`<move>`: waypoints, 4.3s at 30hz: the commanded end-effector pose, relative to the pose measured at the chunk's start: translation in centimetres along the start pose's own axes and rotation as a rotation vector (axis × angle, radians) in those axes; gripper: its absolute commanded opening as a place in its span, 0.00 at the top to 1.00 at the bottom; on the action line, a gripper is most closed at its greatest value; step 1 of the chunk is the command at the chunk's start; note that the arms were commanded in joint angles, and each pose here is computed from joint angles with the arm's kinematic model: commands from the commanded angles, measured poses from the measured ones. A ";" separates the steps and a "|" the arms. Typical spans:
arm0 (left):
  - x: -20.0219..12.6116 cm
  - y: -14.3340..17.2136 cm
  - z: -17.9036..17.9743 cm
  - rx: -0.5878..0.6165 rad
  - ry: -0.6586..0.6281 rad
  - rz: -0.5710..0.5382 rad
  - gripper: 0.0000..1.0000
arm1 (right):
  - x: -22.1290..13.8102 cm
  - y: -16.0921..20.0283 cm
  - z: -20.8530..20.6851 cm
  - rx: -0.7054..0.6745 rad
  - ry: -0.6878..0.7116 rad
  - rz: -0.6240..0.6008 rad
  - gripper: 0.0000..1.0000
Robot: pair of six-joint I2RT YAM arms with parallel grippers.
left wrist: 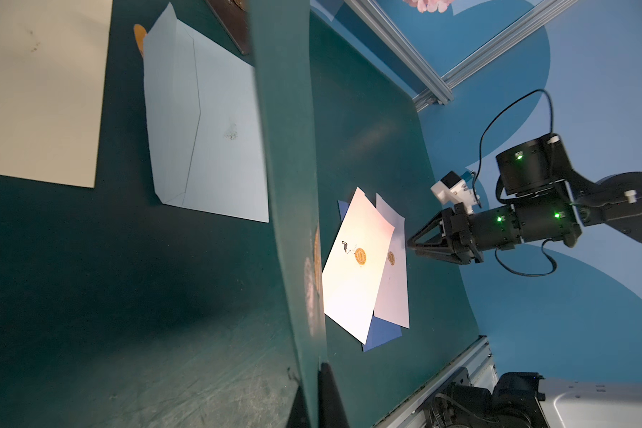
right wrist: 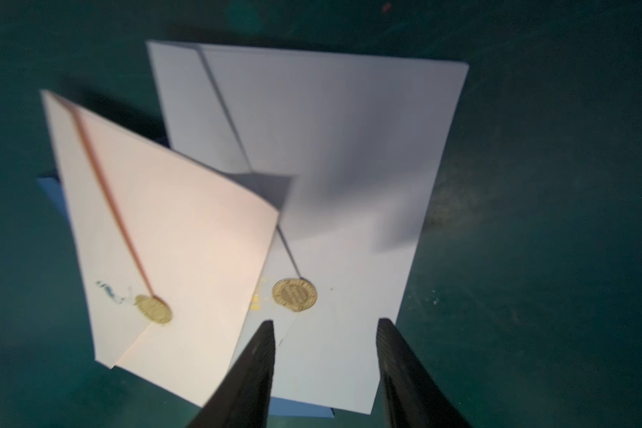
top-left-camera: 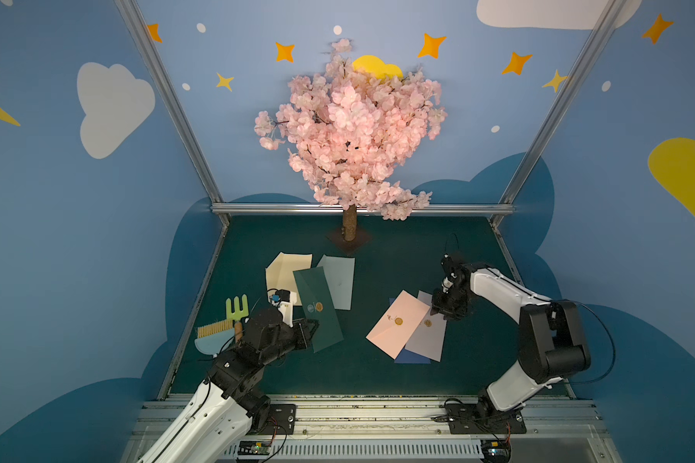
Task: Open the envelope
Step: Adjust the envelope at the center of the board, then open the envelope flap on the envelope.
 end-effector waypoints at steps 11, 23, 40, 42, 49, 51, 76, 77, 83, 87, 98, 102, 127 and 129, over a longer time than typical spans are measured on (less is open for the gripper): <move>-0.5 -1.1 -1.3 0.029 0.036 -0.022 0.97 | 2.4 1.0 15.6 -0.302 -0.297 0.076 0.53; -1.0 -0.7 -0.7 0.028 0.018 -0.024 0.97 | 6.1 1.2 18.1 -0.330 -0.320 0.158 0.53; -1.7 -1.2 -5.6 0.103 0.426 -0.020 0.97 | -9.6 4.8 22.5 -0.520 -1.042 -0.068 0.45; -1.9 -1.6 -5.8 0.086 0.474 -0.028 0.97 | -11.0 5.4 22.4 -0.535 -1.107 -0.095 0.45; -3.0 -2.3 -8.1 0.097 0.650 0.000 0.97 | -15.0 7.6 23.8 -0.672 -1.312 -0.120 0.44; -3.3 -2.3 -8.5 0.105 0.673 0.014 0.97 | -15.9 7.8 24.2 -0.705 -1.348 -0.136 0.43; -2.8 -2.4 -9.0 0.102 0.681 0.083 0.97 | -17.4 9.6 27.7 -0.817 -1.424 -0.072 0.91; -2.8 -2.4 -9.0 0.103 0.681 0.082 0.97 | -17.4 9.7 27.7 -0.819 -1.425 -0.070 0.97; -2.2 -2.4 -8.0 0.093 0.597 0.078 0.97 | -17.3 9.8 27.6 -0.808 -1.422 -0.064 1.00; -2.0 -3.0 -6.0 0.094 0.407 0.037 0.81 | -17.3 9.7 27.2 -0.783 -1.393 -0.073 1.00; -5.1 -6.2 -3.8 0.225 0.040 -0.123 0.58 | -14.2 8.4 24.2 -0.618 -0.858 -0.214 1.00; -4.6 -6.1 -2.7 0.285 -0.101 -0.131 0.61 | -12.8 7.9 23.2 -0.523 -0.685 -0.228 1.00; 2.2 -1.0 -7.8 0.717 -0.282 -0.070 0.53 | -12.4 9.0 25.7 -0.467 -0.592 -0.241 1.00; 2.6 -0.8 -7.9 0.725 -0.294 -0.075 0.53 | -12.5 9.1 25.9 -0.470 -0.589 -0.247 1.00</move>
Point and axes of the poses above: each gripper's point midway between its finger pads, its own x axis out along the fingers, its own z axis along the line the jaws close on, y = z × x, the point moved 2 cm from there along -x, back along the fingers, and after that the axes turned 1 degree about -x, right-handed, at the moved point
